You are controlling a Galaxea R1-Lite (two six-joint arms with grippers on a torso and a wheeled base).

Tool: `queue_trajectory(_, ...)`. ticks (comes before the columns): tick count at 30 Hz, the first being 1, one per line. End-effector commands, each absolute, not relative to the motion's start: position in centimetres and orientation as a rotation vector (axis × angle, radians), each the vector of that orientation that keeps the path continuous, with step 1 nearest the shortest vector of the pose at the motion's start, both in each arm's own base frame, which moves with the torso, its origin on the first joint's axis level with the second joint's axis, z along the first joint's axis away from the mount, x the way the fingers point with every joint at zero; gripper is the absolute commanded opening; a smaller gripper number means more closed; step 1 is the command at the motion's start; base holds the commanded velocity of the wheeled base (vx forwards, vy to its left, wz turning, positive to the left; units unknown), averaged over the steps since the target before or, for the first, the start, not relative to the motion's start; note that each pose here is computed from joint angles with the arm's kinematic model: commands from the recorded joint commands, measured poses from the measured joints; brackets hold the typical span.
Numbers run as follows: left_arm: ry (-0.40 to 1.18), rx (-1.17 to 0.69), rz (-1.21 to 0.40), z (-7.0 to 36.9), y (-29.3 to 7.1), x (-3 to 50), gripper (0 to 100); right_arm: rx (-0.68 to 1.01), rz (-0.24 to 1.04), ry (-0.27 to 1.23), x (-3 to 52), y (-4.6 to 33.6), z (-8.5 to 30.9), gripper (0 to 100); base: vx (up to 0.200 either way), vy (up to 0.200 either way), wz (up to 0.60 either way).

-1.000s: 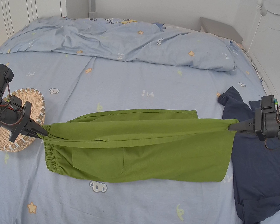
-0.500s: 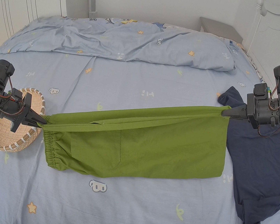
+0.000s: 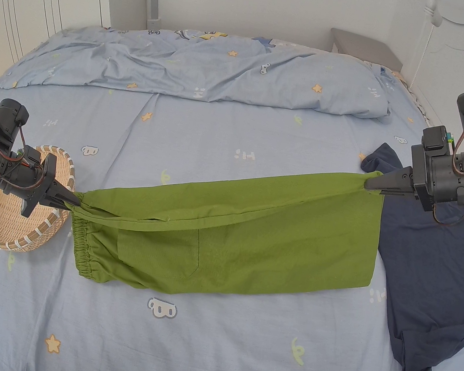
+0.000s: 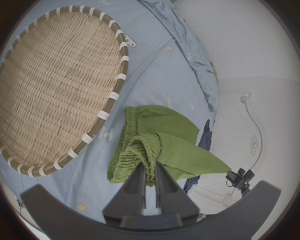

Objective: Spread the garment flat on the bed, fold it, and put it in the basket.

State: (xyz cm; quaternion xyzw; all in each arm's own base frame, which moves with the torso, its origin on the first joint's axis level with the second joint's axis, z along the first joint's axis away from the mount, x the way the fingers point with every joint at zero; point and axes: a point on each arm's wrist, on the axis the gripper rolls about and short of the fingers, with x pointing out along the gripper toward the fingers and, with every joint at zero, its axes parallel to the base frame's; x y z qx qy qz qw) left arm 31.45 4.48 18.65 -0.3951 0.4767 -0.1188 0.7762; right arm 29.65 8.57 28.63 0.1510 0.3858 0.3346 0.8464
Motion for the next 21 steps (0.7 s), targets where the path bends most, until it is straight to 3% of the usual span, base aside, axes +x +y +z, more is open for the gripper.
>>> queue_trajectory(1, 1.036, -0.857, -0.257, 18.5, 4.5, 31.4, 0, 0.308, 0.735, 0.792, 27.2, 8.7, 29.9, 0, 0.000, 0.000, 0.00)
queue_trajectory(9, 1.036, -0.857, -0.257, 18.5, 4.5, 31.4, 0, 0.302, 0.750, 0.848, 24.2, 8.5, 29.0, 0, 0.000, 0.000, 0.00)
queue_trajectory(18, 1.035, -0.857, -0.257, 18.6, 4.5, 31.3, 0, 0.301, 0.736, 0.866, 24.5, 8.3, 28.2, 0, 0.000, 0.000, 0.00)
queue_trajectory(21, 1.027, -0.854, -0.260, 18.8, 4.5, 31.4, 0, 0.303, 0.723, 0.761, 26.7, 7.8, 28.3, 0, 0.000, 0.000, 0.00)
